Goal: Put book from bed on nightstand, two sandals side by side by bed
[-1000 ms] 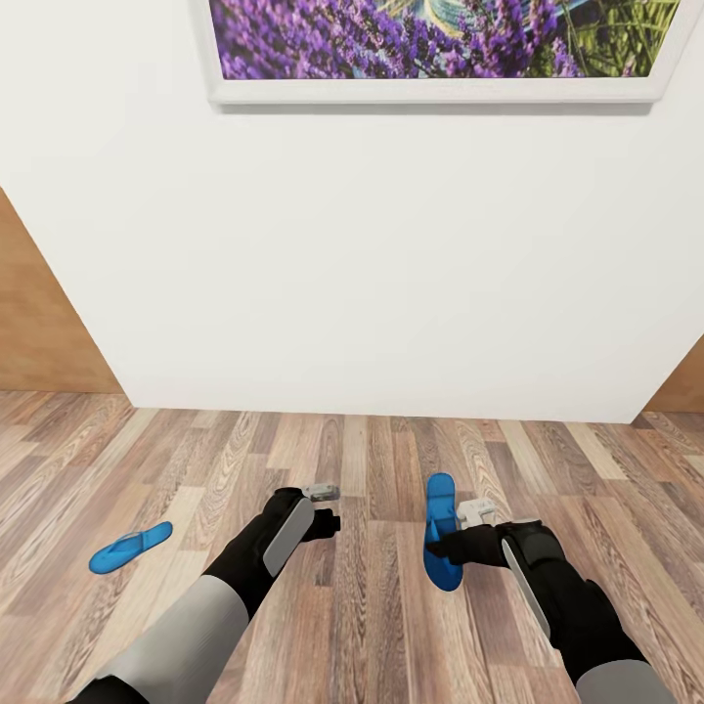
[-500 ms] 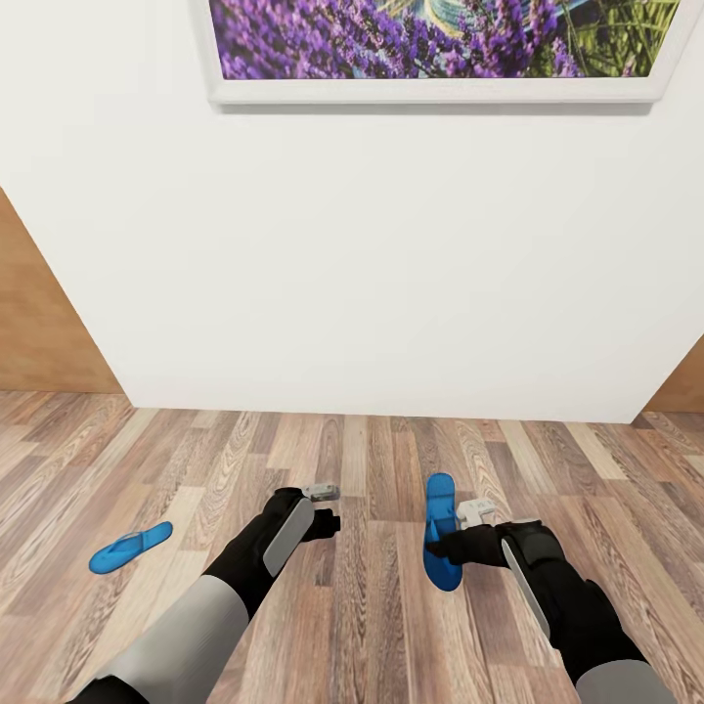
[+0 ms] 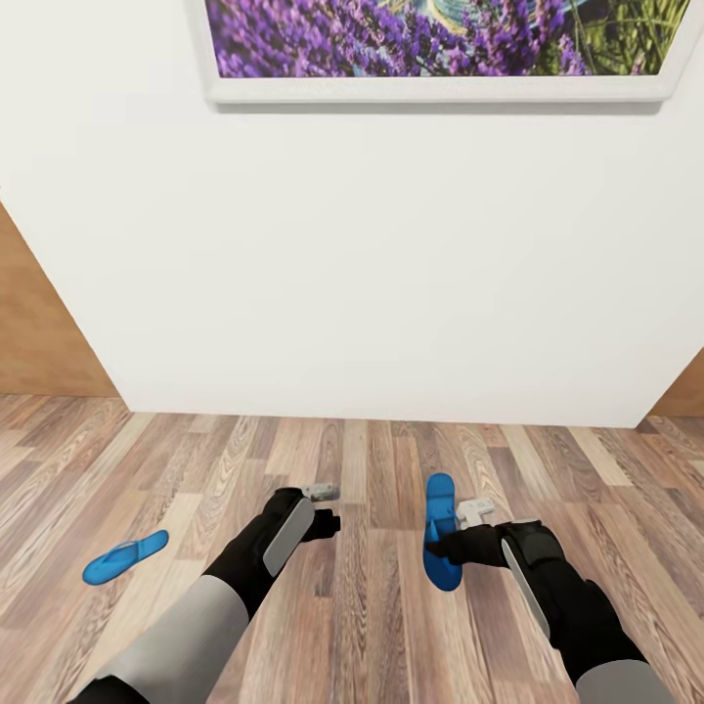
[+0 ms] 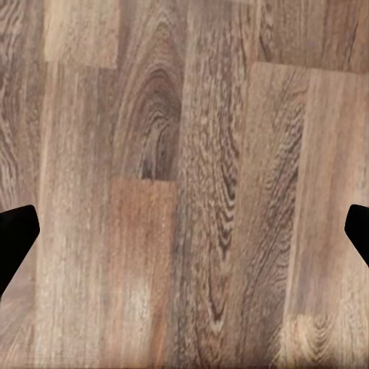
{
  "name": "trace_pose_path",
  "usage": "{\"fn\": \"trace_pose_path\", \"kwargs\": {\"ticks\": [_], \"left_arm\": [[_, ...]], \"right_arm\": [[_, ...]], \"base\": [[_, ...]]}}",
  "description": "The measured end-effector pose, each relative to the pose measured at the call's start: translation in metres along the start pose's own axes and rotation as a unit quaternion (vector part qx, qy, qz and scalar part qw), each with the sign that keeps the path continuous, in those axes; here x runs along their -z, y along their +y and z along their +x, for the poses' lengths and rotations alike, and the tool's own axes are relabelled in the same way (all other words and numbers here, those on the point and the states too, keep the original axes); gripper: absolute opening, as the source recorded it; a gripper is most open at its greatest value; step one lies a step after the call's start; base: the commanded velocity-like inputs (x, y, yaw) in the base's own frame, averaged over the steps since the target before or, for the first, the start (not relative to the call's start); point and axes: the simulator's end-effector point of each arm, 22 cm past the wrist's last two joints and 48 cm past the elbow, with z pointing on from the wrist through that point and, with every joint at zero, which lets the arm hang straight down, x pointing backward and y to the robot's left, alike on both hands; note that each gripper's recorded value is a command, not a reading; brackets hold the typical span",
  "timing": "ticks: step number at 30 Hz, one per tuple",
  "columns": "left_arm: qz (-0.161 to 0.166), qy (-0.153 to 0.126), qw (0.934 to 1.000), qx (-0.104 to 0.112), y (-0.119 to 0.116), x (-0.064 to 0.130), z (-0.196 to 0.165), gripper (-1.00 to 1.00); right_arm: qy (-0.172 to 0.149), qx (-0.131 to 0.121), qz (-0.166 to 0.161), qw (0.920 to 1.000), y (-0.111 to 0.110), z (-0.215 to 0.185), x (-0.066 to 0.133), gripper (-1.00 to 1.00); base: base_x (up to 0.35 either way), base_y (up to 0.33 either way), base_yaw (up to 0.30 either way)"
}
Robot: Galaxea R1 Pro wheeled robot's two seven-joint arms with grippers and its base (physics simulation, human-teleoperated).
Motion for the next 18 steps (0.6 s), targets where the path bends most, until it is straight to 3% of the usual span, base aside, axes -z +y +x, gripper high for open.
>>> {"fn": "trace_pose_path", "kwargs": {"ticks": [18], "left_arm": [[0.0,0.0,1.0,0.0,0.0,0.0,0.0,1.0]], "right_arm": [[0.0,0.0,0.0,1.0,0.0,0.0002,0.0,-1.0]], "base": [[0.157,0.0,0.0]]}}
